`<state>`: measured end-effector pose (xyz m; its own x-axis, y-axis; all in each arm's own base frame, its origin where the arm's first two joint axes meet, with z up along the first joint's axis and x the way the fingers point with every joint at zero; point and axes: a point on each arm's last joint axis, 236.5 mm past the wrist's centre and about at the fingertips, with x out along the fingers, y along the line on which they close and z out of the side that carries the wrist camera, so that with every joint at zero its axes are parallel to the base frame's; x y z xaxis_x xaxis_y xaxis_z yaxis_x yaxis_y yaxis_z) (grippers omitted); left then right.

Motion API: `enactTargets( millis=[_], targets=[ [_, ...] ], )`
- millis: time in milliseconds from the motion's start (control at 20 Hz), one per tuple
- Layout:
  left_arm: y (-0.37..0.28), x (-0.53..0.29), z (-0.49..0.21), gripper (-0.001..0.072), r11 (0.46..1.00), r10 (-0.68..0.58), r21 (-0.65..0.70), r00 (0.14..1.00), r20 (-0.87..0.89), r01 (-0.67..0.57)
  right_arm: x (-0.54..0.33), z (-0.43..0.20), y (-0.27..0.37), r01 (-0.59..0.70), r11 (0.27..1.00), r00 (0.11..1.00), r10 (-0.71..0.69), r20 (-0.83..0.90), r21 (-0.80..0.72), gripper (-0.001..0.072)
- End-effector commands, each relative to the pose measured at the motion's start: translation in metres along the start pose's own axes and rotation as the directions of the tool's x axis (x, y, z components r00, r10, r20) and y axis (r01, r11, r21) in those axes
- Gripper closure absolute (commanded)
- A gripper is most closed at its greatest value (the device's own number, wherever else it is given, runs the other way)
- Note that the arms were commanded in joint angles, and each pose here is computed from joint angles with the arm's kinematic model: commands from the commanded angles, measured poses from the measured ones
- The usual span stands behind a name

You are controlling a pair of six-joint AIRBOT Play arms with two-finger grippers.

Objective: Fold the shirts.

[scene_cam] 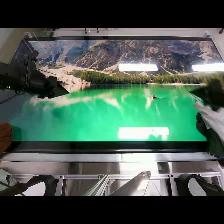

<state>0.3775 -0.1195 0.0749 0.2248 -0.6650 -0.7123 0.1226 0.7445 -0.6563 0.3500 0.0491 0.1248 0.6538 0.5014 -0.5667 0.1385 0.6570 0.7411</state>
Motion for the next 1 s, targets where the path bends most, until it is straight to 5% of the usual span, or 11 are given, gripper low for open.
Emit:
enactTargets(
  millis=[0, 250, 950],
  targets=[
    [-0.005, 0.005, 0.019, 0.0687, 0.998, 0.040, 0.050, 0.999, -0.007, -0.040, 0.086, -0.004, 0.053, -0.069, 0.986, 0.995, 0.058, -0.077, -0.153, 0.0696],
    [-0.014, 0.053, 0.012, 0.0687, 0.995, 0.048, 0.093, 0.991, -0.127, -0.037, 0.176, -0.017, 0.064, -0.017, 0.938, 0.985, -0.045, -0.169, -0.347, 0.0697],
    [-0.015, 0.083, -0.023, 0.0684, 0.996, 0.049, 0.083, 0.955, -0.293, -0.026, 0.186, -0.024, 0.051, -0.015, 0.917, 0.973, -0.079, -0.218, -0.399, 0.0696]
  ],
)
